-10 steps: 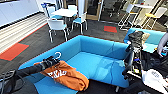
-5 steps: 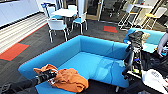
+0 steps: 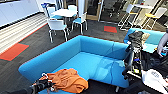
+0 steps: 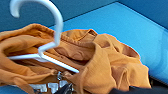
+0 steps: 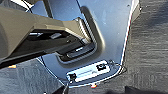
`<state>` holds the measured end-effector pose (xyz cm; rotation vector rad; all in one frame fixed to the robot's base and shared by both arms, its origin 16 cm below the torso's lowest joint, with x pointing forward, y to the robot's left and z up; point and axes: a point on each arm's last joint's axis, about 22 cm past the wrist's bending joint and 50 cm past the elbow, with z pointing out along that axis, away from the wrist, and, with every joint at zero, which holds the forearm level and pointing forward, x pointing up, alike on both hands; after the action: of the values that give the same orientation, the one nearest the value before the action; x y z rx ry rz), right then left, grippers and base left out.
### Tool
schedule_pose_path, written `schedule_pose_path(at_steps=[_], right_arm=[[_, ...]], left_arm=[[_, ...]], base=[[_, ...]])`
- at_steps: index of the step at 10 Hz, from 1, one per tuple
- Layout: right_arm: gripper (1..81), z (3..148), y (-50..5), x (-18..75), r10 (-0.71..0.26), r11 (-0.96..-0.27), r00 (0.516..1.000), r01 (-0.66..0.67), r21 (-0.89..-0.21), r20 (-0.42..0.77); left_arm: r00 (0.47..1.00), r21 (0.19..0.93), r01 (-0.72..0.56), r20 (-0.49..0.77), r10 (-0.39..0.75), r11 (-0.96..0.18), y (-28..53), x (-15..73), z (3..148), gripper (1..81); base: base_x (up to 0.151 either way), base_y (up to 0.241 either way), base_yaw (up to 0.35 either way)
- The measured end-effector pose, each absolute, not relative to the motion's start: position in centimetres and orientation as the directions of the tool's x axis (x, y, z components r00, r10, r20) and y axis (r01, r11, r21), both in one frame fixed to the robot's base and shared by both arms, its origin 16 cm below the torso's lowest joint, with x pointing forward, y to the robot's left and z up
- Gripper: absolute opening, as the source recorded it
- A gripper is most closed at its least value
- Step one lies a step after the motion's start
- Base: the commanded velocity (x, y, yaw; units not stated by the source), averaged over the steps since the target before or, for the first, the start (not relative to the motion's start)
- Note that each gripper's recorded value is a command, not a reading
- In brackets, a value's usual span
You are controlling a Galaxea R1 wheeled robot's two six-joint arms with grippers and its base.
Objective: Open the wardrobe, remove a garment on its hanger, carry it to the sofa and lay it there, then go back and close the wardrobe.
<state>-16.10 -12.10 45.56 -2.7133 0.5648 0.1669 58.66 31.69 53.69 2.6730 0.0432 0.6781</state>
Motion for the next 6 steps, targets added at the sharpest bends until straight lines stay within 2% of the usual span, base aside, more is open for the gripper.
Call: schedule_pose_path(at_steps=[3, 6], right_arm=[[81.1, 45.7, -12.0, -16.6, -0.363, -0.853, 0.912, -0.408, -0.324, -0.193], [81.1, 45.7, -12.0, -16.4, -0.363, -0.853, 0.912, -0.408, -0.325, -0.191]], left_arm=[[0.907, 0.343, -0.131, 0.420, 0.027, -0.930, 31.9, 53.8, 51.1, 81.1], [0.952, 0.296, -0.143, 0.301, -0.050, -0.945, 35.1, 43.2, 46.5, 81.1]], base=[[0.000, 0.000, 0.000], [0.000, 0.000, 0.000]])
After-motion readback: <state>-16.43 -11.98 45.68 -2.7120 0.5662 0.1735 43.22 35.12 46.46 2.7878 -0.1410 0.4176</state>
